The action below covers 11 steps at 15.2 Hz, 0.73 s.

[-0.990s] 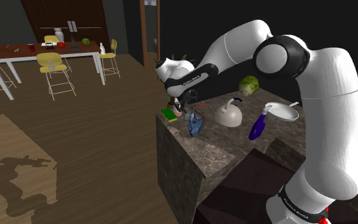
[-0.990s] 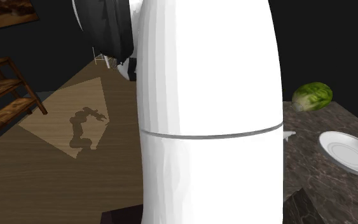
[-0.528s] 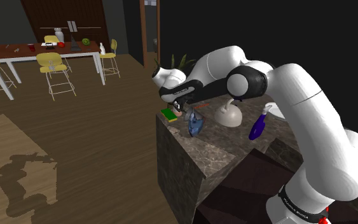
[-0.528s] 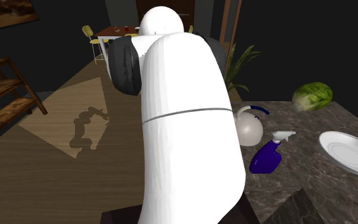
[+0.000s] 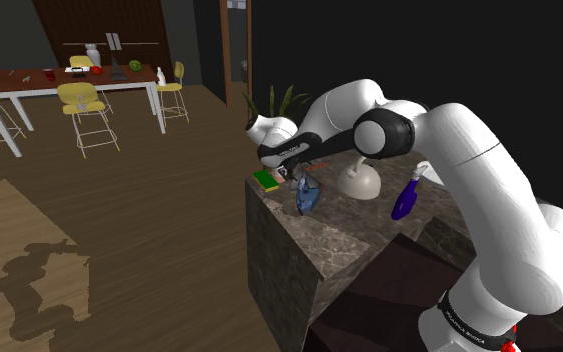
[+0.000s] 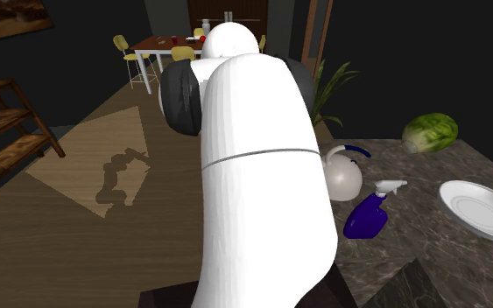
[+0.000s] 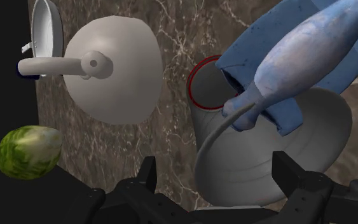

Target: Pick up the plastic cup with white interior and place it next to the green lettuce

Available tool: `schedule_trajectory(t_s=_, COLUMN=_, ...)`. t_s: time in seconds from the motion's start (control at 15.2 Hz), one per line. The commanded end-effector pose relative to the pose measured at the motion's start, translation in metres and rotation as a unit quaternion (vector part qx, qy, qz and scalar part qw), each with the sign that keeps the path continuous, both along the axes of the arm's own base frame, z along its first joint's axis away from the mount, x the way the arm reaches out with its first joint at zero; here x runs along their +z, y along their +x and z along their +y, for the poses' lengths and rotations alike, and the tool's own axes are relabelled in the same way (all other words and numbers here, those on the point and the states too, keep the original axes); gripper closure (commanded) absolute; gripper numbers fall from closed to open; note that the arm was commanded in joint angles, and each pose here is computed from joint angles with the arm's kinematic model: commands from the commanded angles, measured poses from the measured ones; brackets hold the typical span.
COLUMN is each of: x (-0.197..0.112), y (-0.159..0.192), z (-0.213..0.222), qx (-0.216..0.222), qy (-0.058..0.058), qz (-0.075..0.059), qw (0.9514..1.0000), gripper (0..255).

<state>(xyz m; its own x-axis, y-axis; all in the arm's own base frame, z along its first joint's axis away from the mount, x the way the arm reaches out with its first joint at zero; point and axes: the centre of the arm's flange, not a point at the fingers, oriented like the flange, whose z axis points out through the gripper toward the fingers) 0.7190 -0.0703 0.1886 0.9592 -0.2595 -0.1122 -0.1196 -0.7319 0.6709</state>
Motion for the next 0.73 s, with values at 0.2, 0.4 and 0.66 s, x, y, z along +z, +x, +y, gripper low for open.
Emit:
schedule_trajectory(t_s=0.2, x=-0.0029, y=-0.0006, z=-0.0029, qx=0.0, qy=0.0, qz=0.0, qw=1.0, gripper=0)
schedule_trajectory(t_s=0.4, x=-0.0028, y=-0.0006, z=-0.0029, qx=0.0, qy=0.0, qz=0.0, qw=1.0, gripper=0)
schedule_trajectory(t_s=0.66, x=-0.0033, y=-0.0011, z=-0.002, qx=0.0, qy=0.0, qz=0.0, qw=1.0, gripper=255)
